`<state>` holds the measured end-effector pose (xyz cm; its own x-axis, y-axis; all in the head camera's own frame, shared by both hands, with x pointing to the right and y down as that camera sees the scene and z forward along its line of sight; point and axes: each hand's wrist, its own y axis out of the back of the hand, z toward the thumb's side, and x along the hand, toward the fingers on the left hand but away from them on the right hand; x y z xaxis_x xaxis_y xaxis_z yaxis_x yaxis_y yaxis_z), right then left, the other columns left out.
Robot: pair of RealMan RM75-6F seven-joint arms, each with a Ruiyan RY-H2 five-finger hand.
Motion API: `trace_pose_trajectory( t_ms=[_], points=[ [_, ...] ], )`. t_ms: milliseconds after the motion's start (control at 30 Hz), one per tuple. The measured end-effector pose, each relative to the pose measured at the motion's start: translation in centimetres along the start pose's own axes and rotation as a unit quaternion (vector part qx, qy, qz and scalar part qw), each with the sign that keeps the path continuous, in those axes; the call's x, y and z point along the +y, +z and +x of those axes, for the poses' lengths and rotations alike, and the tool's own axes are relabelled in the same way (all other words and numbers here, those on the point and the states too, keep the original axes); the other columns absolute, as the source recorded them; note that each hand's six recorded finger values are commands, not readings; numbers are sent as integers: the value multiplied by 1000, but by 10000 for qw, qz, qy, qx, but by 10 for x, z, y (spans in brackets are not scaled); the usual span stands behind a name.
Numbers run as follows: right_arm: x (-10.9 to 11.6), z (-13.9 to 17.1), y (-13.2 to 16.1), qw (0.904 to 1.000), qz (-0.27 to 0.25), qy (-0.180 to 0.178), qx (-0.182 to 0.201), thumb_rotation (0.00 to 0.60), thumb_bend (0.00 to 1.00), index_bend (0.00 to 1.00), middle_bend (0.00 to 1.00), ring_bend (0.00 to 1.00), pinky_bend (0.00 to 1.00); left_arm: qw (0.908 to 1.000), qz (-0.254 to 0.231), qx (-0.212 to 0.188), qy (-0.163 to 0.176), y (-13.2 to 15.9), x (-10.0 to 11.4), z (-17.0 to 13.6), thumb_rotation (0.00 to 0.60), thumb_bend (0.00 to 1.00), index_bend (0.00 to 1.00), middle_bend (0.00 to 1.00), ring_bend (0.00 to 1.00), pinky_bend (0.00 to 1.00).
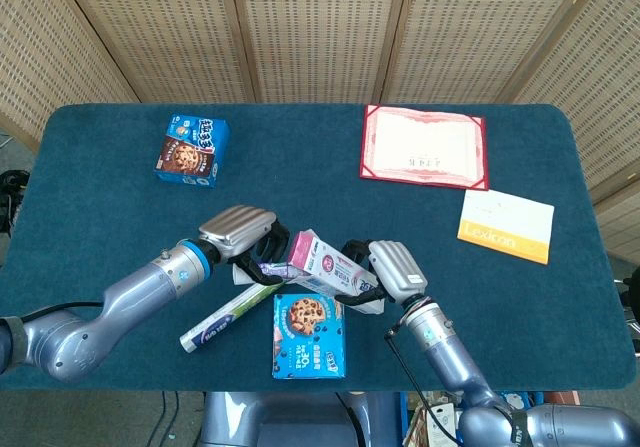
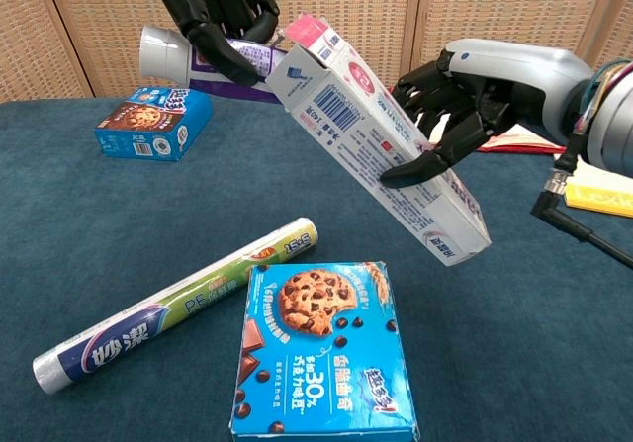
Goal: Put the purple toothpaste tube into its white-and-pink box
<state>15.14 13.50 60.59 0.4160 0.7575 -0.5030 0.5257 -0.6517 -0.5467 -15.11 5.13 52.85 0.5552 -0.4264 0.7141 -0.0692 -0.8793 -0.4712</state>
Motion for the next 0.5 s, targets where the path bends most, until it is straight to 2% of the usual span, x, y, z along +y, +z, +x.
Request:
trace_pose_trajectory(
  t_ms=[233,500],
  points=[
    [-1,1,5,10000,-41,21,69,600,82,698,578,463,535,10000,31,-9,70,2,-1,3,600,525,897,672,553,519],
    [0,1,5,10000,-55,14,80,600,82,698,578,463,535,9988,11,-83,490,7,4,6,600,525,897,593,489,508]
  ],
)
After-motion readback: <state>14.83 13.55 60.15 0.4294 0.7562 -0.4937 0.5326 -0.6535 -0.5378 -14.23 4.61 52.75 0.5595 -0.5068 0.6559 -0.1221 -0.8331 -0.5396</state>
